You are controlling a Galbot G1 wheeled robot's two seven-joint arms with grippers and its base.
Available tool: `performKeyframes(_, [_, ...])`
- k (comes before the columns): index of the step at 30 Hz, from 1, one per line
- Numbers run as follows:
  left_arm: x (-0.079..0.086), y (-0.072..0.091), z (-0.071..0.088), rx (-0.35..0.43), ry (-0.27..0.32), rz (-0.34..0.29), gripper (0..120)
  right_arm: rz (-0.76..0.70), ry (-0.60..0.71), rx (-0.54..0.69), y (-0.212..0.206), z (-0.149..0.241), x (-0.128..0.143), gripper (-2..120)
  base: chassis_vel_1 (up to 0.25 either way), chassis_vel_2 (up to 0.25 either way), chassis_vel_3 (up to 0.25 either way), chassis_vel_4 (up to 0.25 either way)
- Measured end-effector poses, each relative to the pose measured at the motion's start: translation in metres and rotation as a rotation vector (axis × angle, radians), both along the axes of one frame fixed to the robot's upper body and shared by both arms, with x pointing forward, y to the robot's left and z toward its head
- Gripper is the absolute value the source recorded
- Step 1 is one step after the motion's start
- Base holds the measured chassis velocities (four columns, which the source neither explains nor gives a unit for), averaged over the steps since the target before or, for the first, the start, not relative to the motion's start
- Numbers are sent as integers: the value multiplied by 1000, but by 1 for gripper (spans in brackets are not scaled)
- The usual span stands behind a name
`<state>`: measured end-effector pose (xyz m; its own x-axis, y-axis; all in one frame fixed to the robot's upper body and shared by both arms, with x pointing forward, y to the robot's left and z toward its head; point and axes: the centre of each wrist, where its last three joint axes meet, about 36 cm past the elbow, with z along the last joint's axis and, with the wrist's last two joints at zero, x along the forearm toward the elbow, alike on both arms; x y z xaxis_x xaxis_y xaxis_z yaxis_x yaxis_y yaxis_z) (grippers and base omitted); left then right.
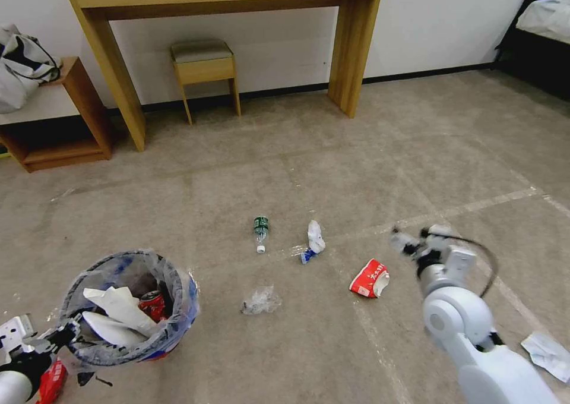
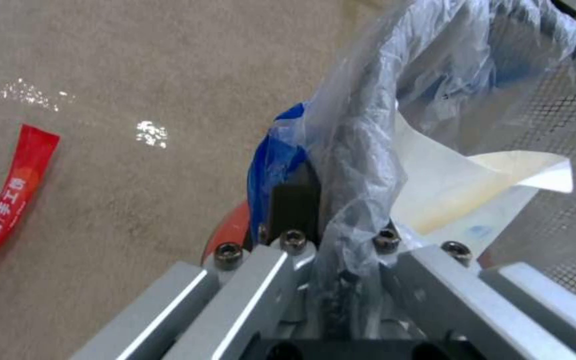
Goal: Pick up the trash bin and place the garbage on the floor into it.
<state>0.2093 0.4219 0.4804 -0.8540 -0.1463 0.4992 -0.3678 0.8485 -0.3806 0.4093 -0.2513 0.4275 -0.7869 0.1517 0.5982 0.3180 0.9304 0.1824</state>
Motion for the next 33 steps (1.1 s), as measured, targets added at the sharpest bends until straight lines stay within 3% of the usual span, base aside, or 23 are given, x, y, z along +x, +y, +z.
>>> performKeyframes(7, [-2, 4, -7, -2, 14, 12, 1, -62, 138, 49, 16, -44, 40, 100, 0, 0, 0, 0])
performKeyframes(18, [1, 6, -16, -9, 24, 23, 1, -119, 255, 49, 32, -117, 74, 100, 0, 0, 0, 0])
performKeyframes(33, [-5, 9, -19, -7, 33, 37, 1, -149, 245, 12, 33, -143, 104, 100, 0, 0, 0, 0])
